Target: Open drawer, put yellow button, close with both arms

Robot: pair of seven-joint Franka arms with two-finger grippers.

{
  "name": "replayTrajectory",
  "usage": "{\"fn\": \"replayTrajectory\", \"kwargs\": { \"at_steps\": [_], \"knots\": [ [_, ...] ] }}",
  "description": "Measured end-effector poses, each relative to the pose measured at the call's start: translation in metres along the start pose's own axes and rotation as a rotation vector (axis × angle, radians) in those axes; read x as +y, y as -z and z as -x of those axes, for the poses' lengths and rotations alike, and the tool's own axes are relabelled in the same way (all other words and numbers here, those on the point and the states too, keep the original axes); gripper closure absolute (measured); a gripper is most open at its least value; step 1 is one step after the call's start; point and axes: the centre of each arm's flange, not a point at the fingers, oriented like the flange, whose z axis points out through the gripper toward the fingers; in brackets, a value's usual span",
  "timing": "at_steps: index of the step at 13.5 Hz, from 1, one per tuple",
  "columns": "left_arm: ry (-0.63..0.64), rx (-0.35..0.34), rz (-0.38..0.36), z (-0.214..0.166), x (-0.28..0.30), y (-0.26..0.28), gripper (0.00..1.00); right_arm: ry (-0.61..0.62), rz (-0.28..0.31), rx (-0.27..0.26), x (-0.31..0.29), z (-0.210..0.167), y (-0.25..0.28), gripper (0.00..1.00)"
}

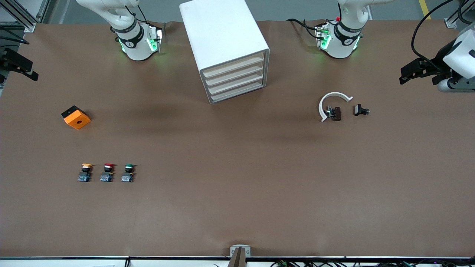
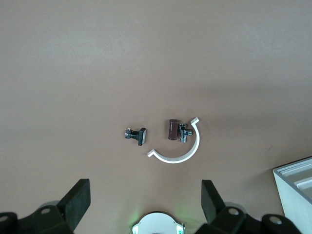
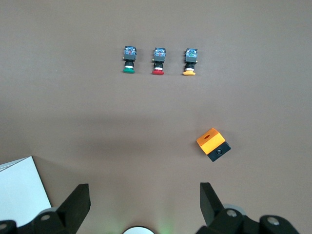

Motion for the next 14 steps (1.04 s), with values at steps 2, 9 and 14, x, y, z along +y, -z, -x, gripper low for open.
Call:
{"fn": "replayTrajectory", "kwargs": {
  "at_steps": [2, 9, 14],
  "knots": [
    [0.0, 0.0, 0.0, 0.0, 0.0, 0.0, 0.0, 0.0, 0.0, 0.0, 0.0, 0.0, 0.0, 0.0],
    [0.01, -0.001, 0.001, 0.0, -0.003, 0.0, 0.0, 0.0, 0.0, 0.0, 0.0, 0.0, 0.0, 0.0],
    [0.053, -0.067, 0.015, -0.017, -0.026, -0.03, 0.0, -0.002, 0.003, 0.019, 0.001, 0.001, 0.009, 0.0]
  ]
}}
